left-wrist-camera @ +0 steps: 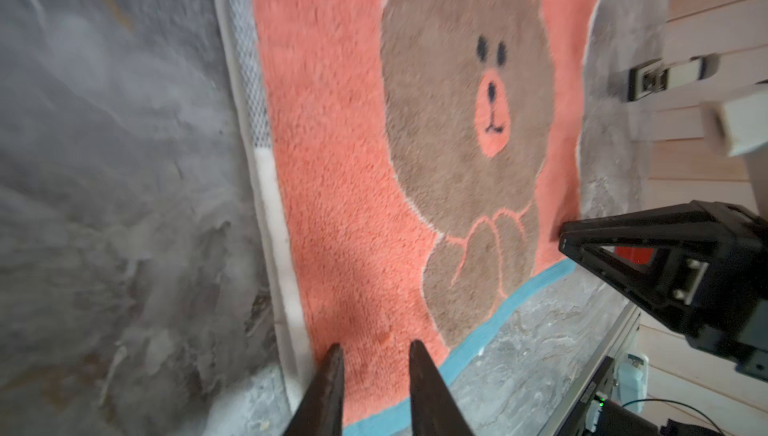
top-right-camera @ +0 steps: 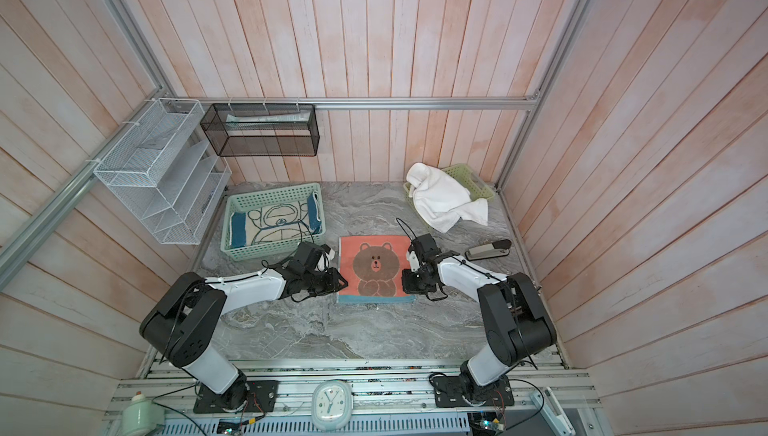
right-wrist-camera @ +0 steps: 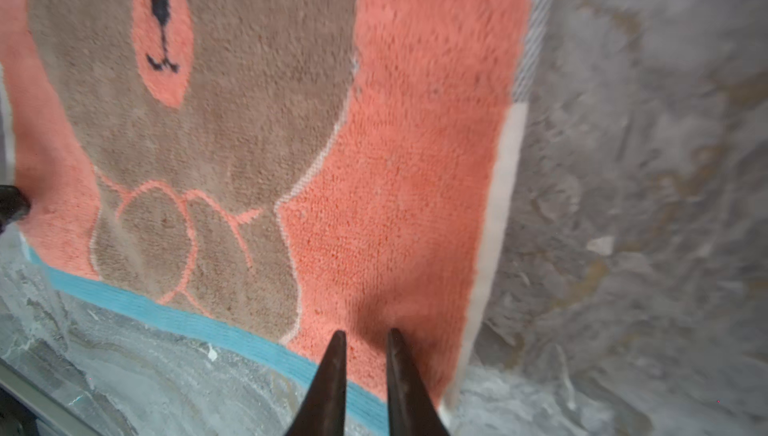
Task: Fold and stack the towels
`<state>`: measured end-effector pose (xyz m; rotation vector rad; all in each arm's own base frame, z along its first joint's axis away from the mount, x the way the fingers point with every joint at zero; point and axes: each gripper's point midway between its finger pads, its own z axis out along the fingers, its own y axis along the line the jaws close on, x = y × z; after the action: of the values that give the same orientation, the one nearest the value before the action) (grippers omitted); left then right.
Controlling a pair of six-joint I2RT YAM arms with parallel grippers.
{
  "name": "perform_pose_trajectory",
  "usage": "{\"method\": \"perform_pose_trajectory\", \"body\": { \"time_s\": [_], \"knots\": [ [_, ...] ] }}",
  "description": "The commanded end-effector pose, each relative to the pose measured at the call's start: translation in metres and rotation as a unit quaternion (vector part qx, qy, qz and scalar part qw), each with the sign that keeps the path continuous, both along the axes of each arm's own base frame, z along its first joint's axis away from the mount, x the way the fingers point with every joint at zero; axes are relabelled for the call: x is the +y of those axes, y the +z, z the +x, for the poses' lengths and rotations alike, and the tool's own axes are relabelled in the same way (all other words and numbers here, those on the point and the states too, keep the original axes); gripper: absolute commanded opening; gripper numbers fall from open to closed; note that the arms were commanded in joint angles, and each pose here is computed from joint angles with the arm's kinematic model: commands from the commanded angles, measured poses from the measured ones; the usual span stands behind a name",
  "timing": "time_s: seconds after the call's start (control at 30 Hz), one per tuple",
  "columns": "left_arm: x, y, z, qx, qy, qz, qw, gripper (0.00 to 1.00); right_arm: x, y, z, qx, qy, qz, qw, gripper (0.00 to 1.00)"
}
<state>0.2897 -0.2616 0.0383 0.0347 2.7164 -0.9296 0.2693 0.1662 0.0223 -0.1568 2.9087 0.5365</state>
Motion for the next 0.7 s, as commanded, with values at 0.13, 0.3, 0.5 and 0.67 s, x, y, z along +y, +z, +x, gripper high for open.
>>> {"method": "perform_pose_trajectory", "body": {
  "time_s": [0.13,0.3,0.5,0.67],
  "knots": [
    [0.006,-0.023,-0.055,0.049,-0.025,0.036,0.998,0.29,-0.016,-0.02,-0.054,0.049,-0.014,-0.001,0.999,0.16],
    [0.014,-0.01,-0.076,0.049,-0.032,0.055,0.997,0.29,0.002,0.013,-0.05,0.017,-0.008,0.023,1.0,0.25],
    [0.015,0.039,-0.024,-0.049,-0.032,0.055,0.997,0.41,-0.007,0.046,0.018,-0.07,-0.016,-0.018,0.997,0.34],
    [0.021,0.041,0.04,-0.08,-0.017,0.083,0.993,0.48,-0.012,0.044,0.081,-0.095,-0.02,-0.025,0.995,0.39]
  ]
}}
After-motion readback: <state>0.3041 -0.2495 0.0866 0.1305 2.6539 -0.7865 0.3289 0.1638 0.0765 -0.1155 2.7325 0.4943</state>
